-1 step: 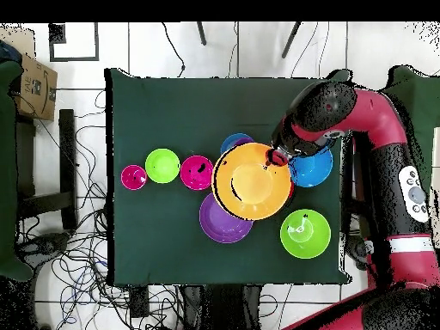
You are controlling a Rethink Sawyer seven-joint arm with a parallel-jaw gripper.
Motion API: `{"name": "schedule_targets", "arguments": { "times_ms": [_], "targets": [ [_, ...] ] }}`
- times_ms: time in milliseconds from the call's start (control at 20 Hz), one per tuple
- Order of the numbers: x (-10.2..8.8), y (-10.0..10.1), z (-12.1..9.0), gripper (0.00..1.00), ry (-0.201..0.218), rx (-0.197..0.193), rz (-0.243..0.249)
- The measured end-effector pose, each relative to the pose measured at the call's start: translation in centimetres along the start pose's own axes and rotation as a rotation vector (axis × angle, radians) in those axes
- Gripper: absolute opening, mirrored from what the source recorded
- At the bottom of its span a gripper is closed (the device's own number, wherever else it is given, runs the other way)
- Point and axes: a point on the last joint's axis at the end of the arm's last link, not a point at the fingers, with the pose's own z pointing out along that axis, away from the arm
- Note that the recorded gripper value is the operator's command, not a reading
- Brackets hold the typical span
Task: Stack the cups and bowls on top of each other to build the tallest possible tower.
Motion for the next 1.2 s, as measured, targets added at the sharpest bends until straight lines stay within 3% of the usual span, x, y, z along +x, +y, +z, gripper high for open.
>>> {"name": "schedule_targets", "arguments": {
  "times_ms": [350, 750, 1200],
  "targets": [
    [-1.5, -1.0, 1.9, 0.0, -0.022, -0.028, 0.003],
    [-1.8, -2.3, 4.2, 0.0, -0.049, -0.064, 0.018],
    [-3.0, -3.3, 3.7, 0.0, -0.064, -0.054, 0.035]
  ]
}}
